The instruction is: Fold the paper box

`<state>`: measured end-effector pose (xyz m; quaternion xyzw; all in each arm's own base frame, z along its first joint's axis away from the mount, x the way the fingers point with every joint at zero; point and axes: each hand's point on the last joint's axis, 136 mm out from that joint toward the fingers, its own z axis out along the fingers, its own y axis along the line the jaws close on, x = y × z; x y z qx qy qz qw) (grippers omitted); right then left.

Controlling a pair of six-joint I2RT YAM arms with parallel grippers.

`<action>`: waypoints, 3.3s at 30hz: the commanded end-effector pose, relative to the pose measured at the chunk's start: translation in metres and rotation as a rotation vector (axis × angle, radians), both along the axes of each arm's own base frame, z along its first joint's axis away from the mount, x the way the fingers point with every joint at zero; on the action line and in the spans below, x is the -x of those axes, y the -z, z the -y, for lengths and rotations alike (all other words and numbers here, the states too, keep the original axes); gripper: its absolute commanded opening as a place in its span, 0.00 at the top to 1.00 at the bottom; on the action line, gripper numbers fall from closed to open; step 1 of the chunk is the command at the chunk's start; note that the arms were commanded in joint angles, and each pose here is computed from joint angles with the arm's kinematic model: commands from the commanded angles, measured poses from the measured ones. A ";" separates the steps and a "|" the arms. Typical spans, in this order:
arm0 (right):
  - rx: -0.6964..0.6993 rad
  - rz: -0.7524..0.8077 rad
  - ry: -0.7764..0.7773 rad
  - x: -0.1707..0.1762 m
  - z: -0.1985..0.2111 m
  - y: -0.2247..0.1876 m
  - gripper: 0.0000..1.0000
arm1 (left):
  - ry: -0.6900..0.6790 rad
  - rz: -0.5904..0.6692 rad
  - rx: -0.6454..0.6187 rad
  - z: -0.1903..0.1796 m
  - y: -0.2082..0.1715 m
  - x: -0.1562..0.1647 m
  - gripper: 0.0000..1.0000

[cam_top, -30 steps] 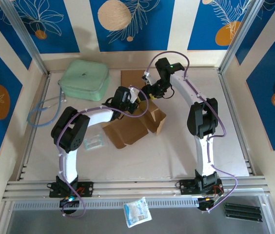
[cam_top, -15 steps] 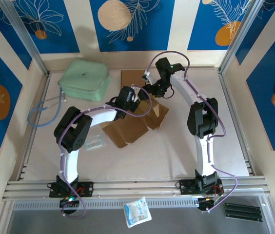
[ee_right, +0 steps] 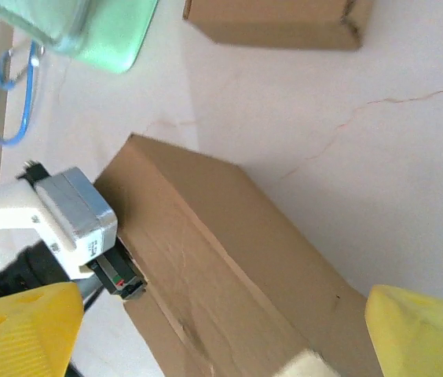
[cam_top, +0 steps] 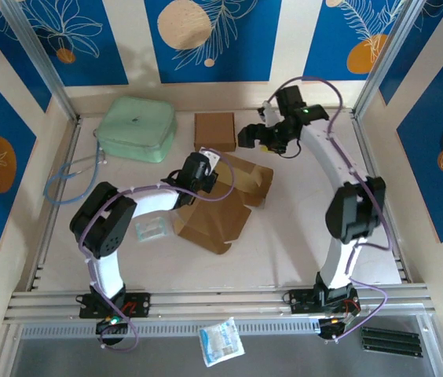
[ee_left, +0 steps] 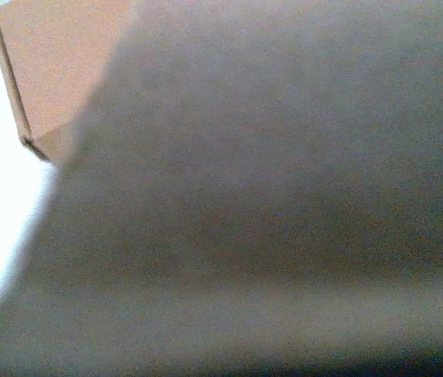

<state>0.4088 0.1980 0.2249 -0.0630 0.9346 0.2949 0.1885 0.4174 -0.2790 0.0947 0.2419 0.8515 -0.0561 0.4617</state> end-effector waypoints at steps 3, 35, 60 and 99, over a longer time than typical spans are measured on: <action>-0.061 0.092 0.184 0.014 0.016 -0.032 0.05 | -0.082 0.008 0.001 0.004 0.007 0.028 0.91; -0.104 -0.049 0.507 0.099 0.006 -0.018 0.06 | -0.204 -0.190 0.436 -0.046 -0.142 0.077 0.34; 0.047 -0.125 0.526 0.060 -0.004 0.053 0.15 | 0.001 -0.599 0.664 0.033 -0.086 0.018 0.39; 0.188 -0.031 0.507 0.150 0.025 0.110 0.13 | -0.029 -0.629 0.632 0.042 -0.058 0.052 0.52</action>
